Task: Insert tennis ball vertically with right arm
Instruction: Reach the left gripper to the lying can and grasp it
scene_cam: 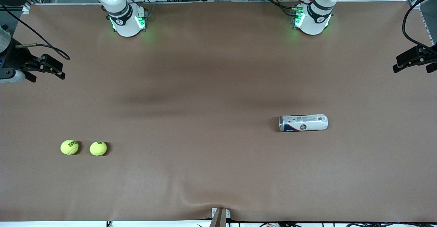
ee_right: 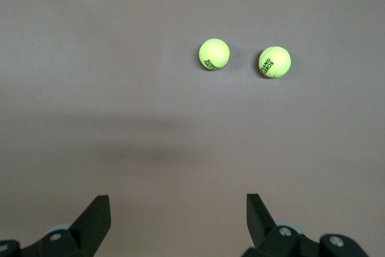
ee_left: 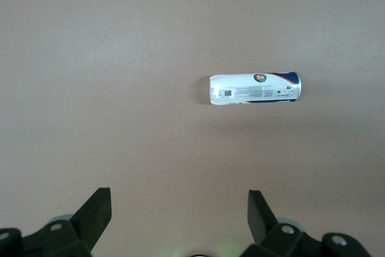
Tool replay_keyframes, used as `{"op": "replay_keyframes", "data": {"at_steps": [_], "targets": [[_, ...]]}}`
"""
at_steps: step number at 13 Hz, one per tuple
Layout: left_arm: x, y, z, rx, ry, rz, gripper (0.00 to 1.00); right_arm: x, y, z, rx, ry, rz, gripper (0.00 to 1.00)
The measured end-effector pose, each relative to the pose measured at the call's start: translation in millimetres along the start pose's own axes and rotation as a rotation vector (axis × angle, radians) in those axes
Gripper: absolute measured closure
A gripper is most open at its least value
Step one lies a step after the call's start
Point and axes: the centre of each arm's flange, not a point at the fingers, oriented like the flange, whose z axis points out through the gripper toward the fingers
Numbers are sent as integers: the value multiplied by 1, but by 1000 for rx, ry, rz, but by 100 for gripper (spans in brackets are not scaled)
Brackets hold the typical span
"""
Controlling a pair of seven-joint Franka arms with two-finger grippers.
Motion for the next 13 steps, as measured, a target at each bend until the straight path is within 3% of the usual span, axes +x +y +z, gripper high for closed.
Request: {"op": "replay_keyframes", "data": {"at_steps": [10,13], "targets": [[12,37,20,-1,-32,73,0,-2,-2,-11,-1,5,-4,0],[27,73,57,87,-92,163,0,-2,-2,-11,-1,4,-4,0]]}}
